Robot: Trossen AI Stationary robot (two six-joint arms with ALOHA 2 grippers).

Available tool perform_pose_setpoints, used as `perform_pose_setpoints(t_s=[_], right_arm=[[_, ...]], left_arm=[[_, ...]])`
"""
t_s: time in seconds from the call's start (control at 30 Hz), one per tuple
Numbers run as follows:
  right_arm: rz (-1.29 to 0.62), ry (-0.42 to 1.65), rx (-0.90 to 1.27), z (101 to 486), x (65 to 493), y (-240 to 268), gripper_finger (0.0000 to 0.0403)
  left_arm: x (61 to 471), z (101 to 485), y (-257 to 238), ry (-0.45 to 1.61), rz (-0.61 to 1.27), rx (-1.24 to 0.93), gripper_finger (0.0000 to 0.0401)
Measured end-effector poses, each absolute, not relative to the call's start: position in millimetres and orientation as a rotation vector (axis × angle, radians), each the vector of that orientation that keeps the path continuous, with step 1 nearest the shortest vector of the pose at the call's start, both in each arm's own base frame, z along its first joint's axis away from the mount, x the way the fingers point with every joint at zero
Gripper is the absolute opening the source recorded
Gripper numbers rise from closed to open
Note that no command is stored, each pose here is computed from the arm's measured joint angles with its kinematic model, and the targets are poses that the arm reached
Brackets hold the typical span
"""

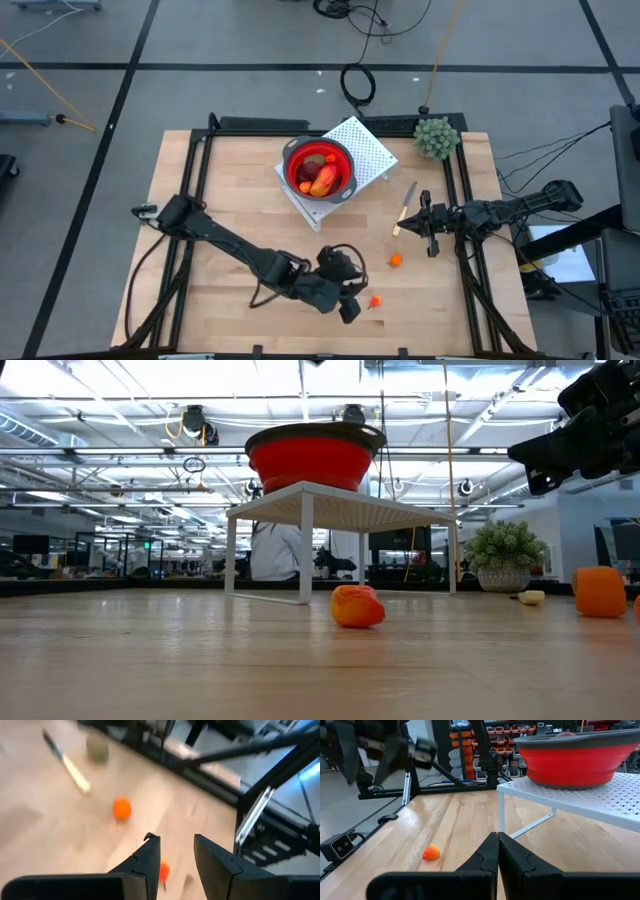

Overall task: Pick & Place Fruit
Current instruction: Put the peach into the red strainer bowl on the shelf

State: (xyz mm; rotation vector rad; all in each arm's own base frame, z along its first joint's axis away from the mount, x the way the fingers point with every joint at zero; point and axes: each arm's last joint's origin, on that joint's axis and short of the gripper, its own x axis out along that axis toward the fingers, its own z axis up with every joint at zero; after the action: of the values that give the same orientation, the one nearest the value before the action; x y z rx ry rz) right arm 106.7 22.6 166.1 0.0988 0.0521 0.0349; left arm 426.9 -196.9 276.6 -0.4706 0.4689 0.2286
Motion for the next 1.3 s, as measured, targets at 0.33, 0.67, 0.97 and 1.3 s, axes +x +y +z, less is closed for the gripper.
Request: perform_pose_setpoints(t_s=[0.33,0.67,0.97,1.3], right_arm=[[0.035,0.057,0.098,165.6,106.7,22.5,0.0],[0.035,0.057,0.098,165.6,106.7,22.5,0.0],[0.035,0.056,0.098,165.6,106.7,22.6,0.0],[0.035,0.056,0.098,165.6,106.7,22.5,0.0]], left_arm=[[416.2,245.8,-197.0,0.681,0.387,-0.699,0.0115],[403.1,232.7,-189.9,0.94,0.614,-1.197,0.0115],[402.5,232.5,-190.9,0.917,0.695,-1.341,0.0116],[403.5,232.9,-188.4,0.83,0.742,-1.34,0.0179]])
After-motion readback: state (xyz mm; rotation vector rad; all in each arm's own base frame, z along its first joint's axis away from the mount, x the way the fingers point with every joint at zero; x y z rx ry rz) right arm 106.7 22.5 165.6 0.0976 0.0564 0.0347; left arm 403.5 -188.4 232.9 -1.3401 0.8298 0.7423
